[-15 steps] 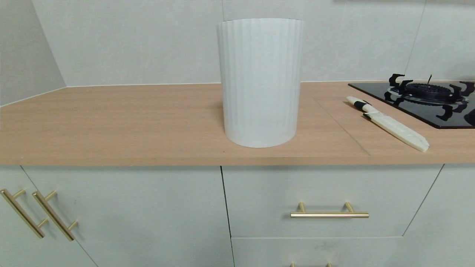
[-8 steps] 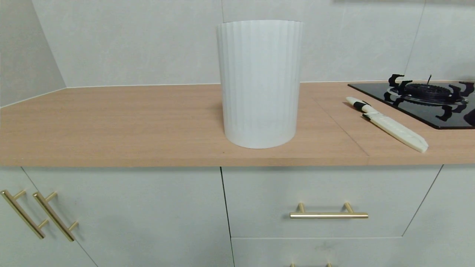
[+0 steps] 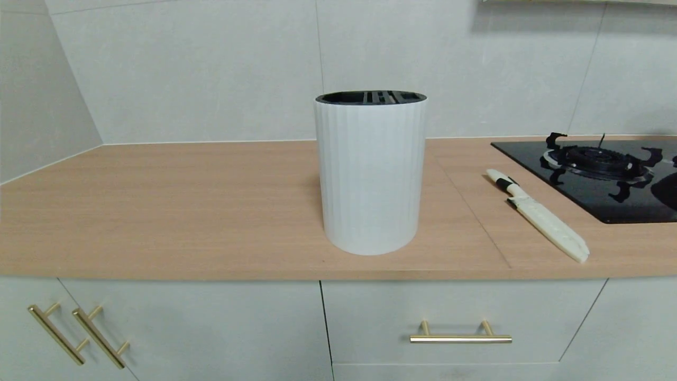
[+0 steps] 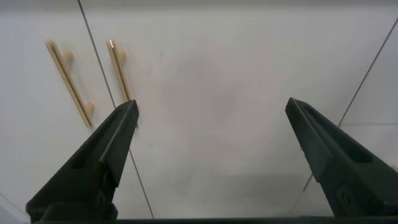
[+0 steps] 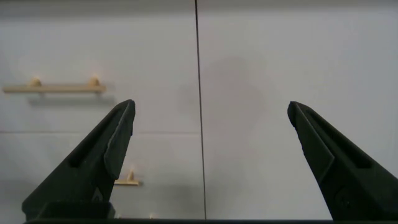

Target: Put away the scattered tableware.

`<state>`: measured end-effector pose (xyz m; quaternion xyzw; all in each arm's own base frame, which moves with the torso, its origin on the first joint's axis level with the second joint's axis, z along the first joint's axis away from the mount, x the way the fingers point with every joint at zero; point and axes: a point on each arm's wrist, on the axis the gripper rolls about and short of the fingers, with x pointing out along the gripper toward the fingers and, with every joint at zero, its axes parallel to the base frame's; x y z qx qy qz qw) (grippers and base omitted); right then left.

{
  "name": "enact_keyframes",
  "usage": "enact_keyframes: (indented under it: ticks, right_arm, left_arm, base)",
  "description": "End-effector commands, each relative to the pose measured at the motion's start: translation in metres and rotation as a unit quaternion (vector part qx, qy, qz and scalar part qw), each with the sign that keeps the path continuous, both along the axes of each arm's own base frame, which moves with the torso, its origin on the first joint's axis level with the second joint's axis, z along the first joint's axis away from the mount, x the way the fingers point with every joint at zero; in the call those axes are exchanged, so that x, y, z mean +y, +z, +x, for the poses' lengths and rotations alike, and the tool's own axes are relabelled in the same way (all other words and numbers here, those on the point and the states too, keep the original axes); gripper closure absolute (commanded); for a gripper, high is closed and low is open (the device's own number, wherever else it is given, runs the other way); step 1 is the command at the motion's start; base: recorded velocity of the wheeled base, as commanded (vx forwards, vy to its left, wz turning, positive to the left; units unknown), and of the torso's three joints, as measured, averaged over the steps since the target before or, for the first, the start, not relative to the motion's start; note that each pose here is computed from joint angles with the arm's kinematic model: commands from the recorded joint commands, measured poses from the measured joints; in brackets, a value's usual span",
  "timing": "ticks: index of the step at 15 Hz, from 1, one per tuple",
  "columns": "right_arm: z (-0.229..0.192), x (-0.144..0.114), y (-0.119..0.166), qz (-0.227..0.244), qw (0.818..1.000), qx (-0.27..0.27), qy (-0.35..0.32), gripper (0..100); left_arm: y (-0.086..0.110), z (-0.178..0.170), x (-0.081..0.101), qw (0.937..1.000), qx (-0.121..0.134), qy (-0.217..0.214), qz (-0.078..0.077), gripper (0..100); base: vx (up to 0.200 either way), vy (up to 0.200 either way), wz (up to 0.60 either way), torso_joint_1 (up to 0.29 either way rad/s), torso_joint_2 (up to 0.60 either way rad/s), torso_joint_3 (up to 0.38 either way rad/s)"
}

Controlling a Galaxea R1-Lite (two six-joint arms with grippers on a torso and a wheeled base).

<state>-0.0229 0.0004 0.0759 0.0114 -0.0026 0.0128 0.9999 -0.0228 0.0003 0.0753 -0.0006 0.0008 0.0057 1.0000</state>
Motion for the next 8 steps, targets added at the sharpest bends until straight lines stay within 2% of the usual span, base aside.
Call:
enact_keyframes:
  ticks: [1,8]
  right_arm:
    - [0.0001,0.0000,0.0001,0.000,1.000,0.000,0.000,0]
    - [0.0001,0.0000,0.0001,0.000,1.000,0.000,0.000,0]
  left_arm:
    - [0.0000,0.0000,0.0000,1.0000,0.000,0.000,0.000,0]
    - [0.0000,0.0000,0.0000,1.0000,0.000,0.000,0.000,0]
  base:
    - [0.000,0.000,0.00,0.159,-0.49,-0.295]
    - [0.000,0.000,0.00,0.183,-0.48,-0.292]
